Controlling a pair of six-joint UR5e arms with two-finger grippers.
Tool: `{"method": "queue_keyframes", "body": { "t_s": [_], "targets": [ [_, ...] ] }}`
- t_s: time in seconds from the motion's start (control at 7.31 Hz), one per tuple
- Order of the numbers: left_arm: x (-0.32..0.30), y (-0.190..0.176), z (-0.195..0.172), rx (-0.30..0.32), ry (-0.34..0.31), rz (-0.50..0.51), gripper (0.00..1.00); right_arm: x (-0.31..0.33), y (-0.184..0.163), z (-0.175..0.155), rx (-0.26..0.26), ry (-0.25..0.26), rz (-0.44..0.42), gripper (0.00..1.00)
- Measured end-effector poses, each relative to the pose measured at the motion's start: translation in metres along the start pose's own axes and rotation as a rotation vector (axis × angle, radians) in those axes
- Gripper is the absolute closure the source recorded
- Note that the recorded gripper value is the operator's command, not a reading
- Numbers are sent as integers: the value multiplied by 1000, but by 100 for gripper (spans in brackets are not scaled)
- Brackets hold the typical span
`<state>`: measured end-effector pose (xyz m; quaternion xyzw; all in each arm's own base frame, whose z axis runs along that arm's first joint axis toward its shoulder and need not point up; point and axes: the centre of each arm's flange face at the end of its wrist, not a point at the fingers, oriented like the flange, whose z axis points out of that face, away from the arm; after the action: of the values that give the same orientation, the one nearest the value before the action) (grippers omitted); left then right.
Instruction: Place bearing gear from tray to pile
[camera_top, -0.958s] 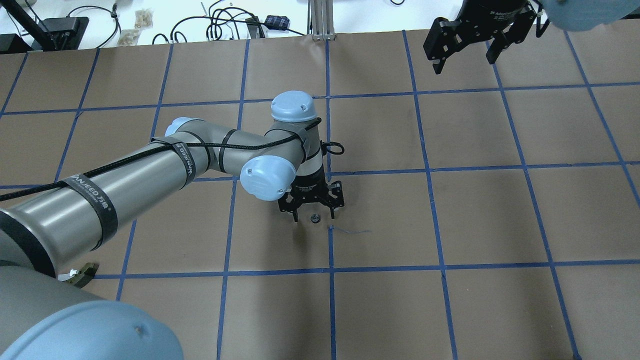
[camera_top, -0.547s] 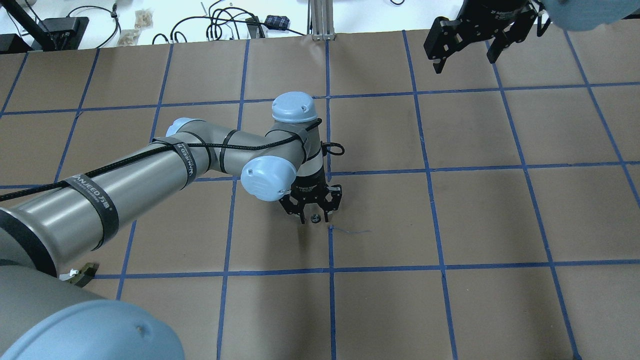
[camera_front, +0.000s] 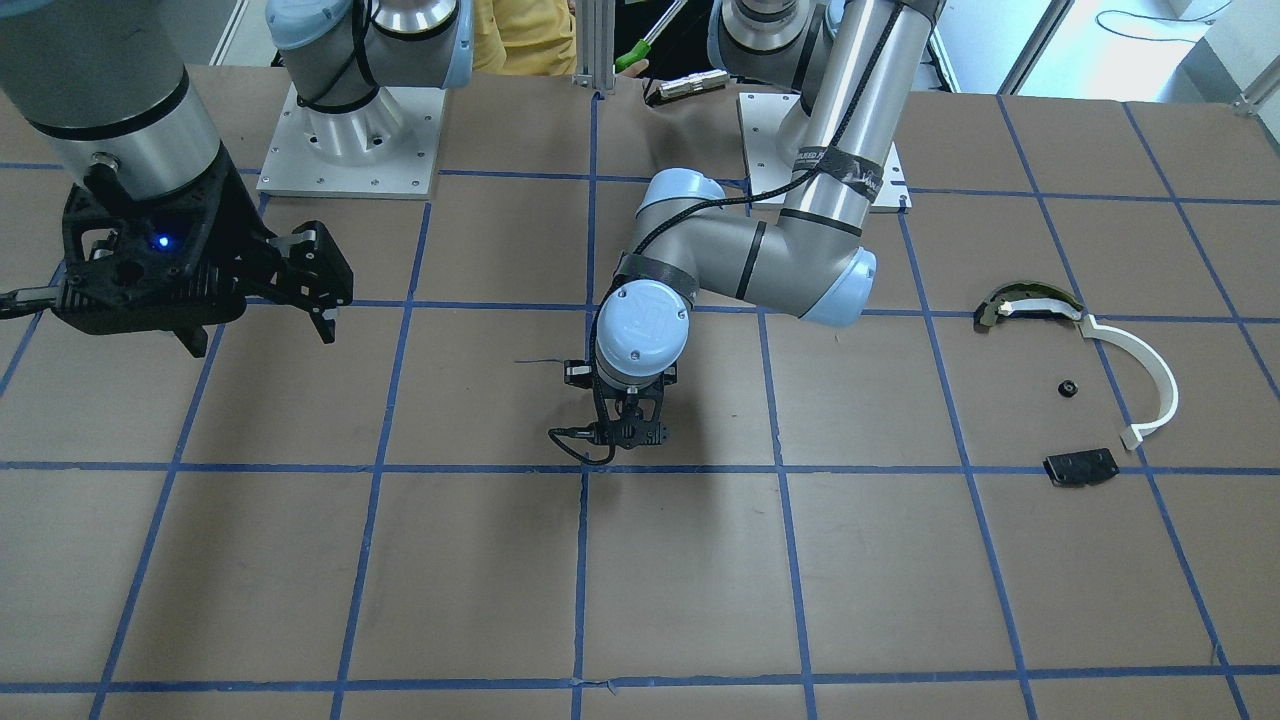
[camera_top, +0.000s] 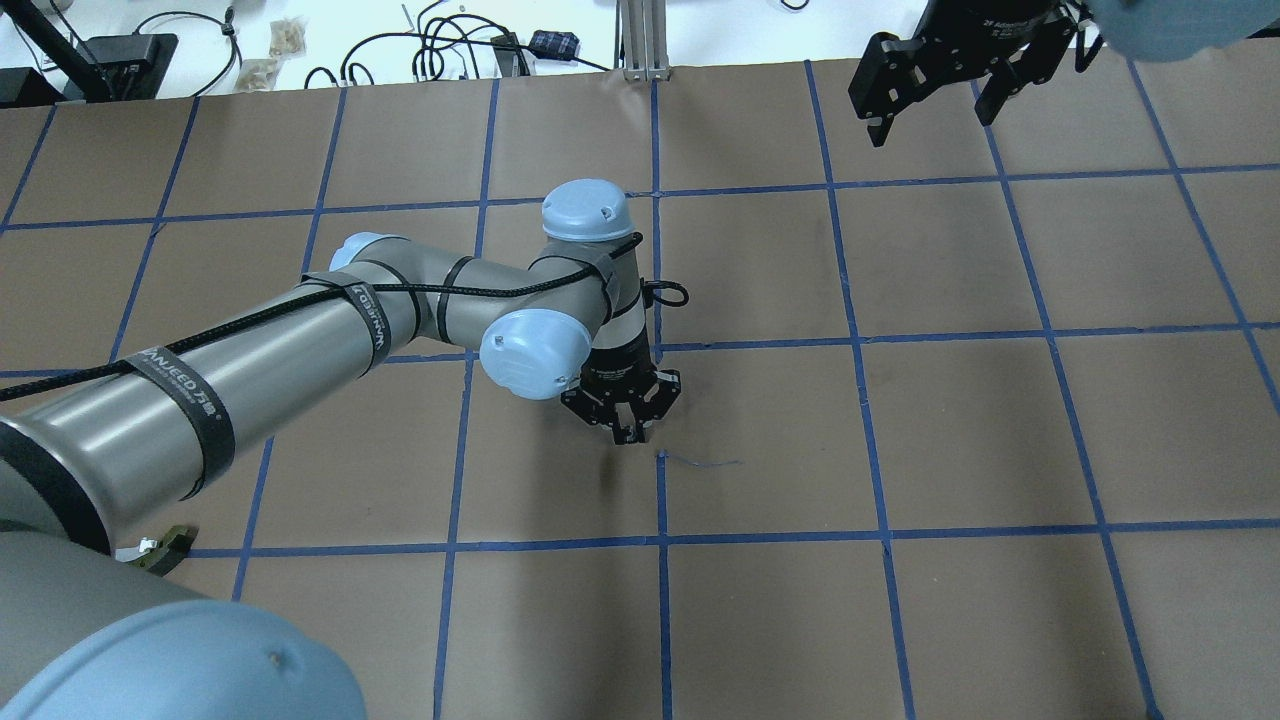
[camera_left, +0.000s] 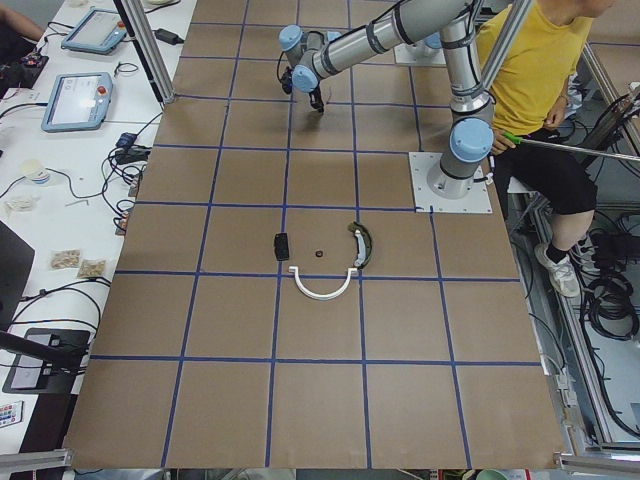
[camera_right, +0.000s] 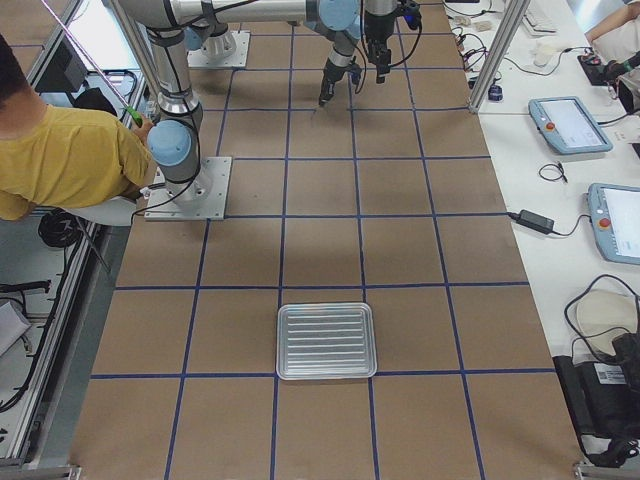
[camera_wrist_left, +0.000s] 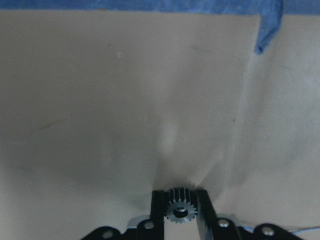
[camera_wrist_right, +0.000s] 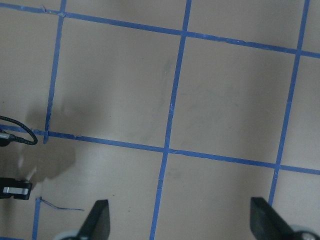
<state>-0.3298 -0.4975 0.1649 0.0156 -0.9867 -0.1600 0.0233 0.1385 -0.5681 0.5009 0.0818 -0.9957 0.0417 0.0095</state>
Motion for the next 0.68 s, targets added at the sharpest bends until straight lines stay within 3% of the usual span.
{"method": "queue_keyframes", "body": {
  "t_s": [0.27, 0.68],
  "targets": [
    [-32, -20, -35, 70, -44, -33, 100, 1, 1, 5, -5, -3, -1, 0],
    [-193, -75, -124, 128, -69, -49, 100, 3, 1, 8, -4, -4, -1, 0]
  ]
}}
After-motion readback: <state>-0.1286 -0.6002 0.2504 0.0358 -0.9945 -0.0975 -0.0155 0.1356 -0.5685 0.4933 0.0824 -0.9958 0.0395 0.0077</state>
